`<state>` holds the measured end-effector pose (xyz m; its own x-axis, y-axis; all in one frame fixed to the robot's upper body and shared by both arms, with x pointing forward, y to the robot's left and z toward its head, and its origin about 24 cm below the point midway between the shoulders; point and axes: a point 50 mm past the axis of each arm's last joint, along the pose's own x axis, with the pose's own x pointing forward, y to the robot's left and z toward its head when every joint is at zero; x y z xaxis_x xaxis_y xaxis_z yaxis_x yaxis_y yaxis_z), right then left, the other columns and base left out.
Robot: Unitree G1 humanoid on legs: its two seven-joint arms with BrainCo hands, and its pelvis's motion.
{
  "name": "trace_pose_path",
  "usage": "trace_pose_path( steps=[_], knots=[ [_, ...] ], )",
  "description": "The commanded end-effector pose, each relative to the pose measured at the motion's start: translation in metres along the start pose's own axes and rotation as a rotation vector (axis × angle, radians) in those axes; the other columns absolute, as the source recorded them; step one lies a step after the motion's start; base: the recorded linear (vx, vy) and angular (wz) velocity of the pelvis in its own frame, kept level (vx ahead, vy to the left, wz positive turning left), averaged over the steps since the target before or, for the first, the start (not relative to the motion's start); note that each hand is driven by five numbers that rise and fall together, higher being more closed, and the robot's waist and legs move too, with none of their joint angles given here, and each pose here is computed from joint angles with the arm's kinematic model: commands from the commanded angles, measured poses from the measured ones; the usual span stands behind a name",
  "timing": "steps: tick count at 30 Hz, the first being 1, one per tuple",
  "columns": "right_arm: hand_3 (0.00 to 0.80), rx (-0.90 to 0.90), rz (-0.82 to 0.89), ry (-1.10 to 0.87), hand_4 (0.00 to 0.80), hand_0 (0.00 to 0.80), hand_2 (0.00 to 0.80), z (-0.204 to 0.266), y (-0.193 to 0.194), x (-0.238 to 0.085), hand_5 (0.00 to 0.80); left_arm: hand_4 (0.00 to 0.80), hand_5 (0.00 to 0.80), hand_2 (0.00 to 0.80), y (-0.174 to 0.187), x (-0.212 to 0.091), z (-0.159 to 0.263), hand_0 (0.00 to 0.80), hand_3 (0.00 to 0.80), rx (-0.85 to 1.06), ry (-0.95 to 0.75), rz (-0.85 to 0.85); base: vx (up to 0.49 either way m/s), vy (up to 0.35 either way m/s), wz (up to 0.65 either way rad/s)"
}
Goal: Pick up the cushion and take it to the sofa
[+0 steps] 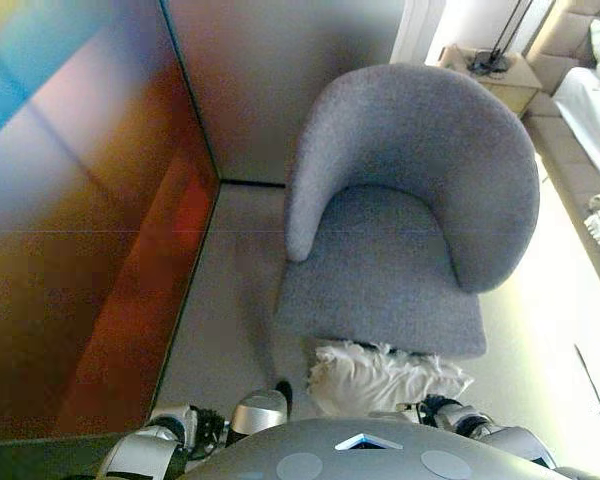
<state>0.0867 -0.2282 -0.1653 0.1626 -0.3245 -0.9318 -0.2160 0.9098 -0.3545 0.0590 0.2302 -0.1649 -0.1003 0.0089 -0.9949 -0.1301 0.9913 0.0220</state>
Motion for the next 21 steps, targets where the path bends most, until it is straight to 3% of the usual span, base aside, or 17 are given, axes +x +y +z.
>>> trace_pose_path(
  steps=[1,10,21],
  knots=[
    [0.0,0.009,-0.063,-0.024,0.0,0.0,0.0,0.012,-0.021,0.001,0.0,0.0,0.0,0.0,0.026,-0.005,0.004,0.0,0.0,0.128,-0.007,0.311,0.002,-0.14,-0.26],
    [0.0,-0.042,-0.035,-0.053,0.0,0.0,0.0,0.006,-0.019,0.001,0.0,0.0,0.0,0.0,0.015,-0.001,0.0,0.0,0.0,0.109,-0.03,0.283,0.025,-0.07,-0.19],
    [0.0,0.01,-0.06,-0.039,0.0,0.0,0.0,0.004,-0.017,0.001,0.0,0.0,0.0,0.0,0.009,0.002,-0.004,0.0,0.0,0.117,-0.036,0.299,0.072,-0.051,0.03]
  ],
)
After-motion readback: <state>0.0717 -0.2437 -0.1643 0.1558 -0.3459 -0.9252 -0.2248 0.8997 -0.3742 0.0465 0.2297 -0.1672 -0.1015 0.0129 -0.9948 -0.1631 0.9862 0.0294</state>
